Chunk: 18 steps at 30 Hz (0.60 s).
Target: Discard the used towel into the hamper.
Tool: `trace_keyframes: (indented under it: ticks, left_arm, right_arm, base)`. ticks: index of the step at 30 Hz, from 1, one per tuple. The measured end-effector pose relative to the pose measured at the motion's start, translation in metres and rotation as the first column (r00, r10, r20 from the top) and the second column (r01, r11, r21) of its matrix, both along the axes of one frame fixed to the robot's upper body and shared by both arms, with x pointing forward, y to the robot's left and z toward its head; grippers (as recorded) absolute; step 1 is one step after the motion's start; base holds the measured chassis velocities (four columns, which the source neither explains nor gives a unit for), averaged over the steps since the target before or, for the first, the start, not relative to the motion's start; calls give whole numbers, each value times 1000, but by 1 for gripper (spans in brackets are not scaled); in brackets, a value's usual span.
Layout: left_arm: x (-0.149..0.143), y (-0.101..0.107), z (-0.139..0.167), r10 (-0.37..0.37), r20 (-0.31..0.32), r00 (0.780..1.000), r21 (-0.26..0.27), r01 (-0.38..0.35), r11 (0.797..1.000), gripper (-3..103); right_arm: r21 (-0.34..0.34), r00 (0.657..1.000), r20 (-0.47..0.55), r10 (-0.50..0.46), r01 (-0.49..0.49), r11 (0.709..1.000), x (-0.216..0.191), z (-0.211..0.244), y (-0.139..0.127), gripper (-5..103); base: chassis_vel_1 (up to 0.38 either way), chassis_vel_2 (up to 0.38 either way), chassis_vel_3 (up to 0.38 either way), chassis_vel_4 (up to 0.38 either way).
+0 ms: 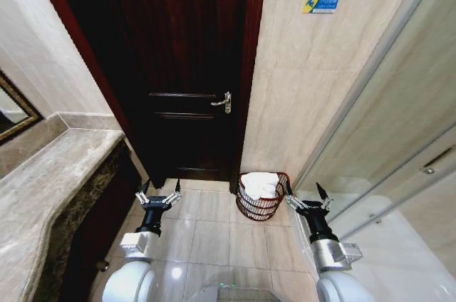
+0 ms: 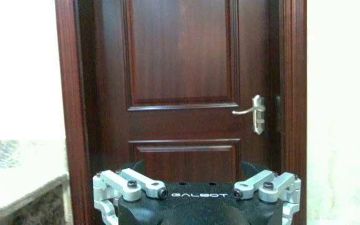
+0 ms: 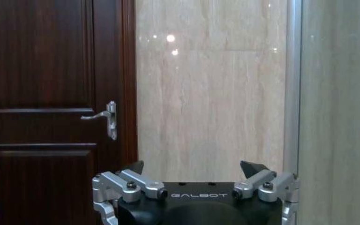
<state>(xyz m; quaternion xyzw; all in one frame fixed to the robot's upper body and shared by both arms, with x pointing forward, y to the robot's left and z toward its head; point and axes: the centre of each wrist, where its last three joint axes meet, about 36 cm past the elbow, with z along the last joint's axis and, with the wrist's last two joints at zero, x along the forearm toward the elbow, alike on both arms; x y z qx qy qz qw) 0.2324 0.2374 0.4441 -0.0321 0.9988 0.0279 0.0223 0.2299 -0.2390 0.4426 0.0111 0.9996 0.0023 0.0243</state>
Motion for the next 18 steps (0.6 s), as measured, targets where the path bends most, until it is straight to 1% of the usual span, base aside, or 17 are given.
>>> trace_keyframes:
  ticks: [2,5,6,9,11,18]
  left_arm:
    - [0,1,1,3,7,1000,2,-3,1000,100]
    - [-3,2,5,16,42,999,6,-17,1000,100]
    - [-3,2,5,16,42,999,6,-17,1000,100]
    - [-3,1,11,34,90,995,13,-35,999,100]
    - [-1,-1,15,43,106,993,10,-44,999,100]
    - [5,-6,17,50,127,991,-1,-50,999,100]
  right_arm:
    - [1,1000,4,1,-1,1000,-1,2,1,100]
    - [3,1000,20,1,-1,1000,-5,9,3,100]
    - [3,1000,20,1,-1,1000,-5,9,3,100]
    - [2,999,42,-4,4,1000,-6,19,4,100]
    - [0,999,48,-7,7,1000,-6,24,3,100]
    - [-4,999,54,-5,5,1000,-2,29,4,100]
  base:
    - [75,-50,-37,64]
    - [60,-54,-48,51]
    - [59,-54,-50,56]
    - [48,-56,-51,65]
    - [52,-67,-63,72]
    - [60,-71,-63,66]
